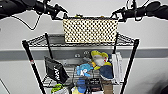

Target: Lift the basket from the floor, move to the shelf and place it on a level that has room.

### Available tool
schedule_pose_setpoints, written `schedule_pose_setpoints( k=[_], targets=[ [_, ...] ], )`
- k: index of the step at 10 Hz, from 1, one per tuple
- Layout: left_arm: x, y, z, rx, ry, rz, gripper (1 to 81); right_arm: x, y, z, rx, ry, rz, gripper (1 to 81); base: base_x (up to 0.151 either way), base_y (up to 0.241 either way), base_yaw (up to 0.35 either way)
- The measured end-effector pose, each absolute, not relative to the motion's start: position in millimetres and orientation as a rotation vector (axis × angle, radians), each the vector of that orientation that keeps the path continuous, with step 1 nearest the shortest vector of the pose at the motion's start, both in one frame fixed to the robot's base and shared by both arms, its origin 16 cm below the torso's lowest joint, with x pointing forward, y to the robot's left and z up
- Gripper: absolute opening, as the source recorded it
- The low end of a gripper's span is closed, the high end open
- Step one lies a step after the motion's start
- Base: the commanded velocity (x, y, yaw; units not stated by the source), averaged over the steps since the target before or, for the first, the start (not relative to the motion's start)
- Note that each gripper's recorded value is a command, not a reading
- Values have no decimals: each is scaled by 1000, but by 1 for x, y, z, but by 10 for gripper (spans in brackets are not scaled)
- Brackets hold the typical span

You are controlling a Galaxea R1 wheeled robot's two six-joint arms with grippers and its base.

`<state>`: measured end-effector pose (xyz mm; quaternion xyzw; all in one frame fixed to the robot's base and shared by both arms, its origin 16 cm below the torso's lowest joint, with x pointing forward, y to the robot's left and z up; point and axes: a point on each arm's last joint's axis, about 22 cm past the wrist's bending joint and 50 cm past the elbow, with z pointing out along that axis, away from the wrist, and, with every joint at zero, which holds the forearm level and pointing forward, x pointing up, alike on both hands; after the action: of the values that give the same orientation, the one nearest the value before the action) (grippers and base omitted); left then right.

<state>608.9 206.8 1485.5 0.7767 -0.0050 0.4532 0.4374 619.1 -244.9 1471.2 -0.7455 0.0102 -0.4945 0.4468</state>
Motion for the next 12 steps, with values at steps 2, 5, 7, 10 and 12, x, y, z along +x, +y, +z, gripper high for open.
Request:
schedule_pose_setpoints(
  k=[2, 5, 7, 10, 12],
  targets=[
    [592, 244, 1500, 1901, 4, 1172, 811, 603, -273, 1475, -1832, 33, -1240, 811, 0, 0, 0],
    [557, 256, 1496, 1894, -56, 1175, 811, 570, -287, 1476, -1824, -16, -1240, 811, 0, 0, 0],
    [536, 285, 1491, 1881, -46, 1193, 811, 542, -312, 1479, -1804, -21, -1256, 811, 0, 0, 0],
    [498, 322, 1488, 1858, -44, 1230, 811, 508, -378, 1466, -1786, 58, -1297, 811, 0, 0, 0],
    [478, 357, 1469, 1866, -3, 1239, 811, 485, -412, 1456, -1787, 91, -1324, 811, 0, 0, 0]
  ],
)
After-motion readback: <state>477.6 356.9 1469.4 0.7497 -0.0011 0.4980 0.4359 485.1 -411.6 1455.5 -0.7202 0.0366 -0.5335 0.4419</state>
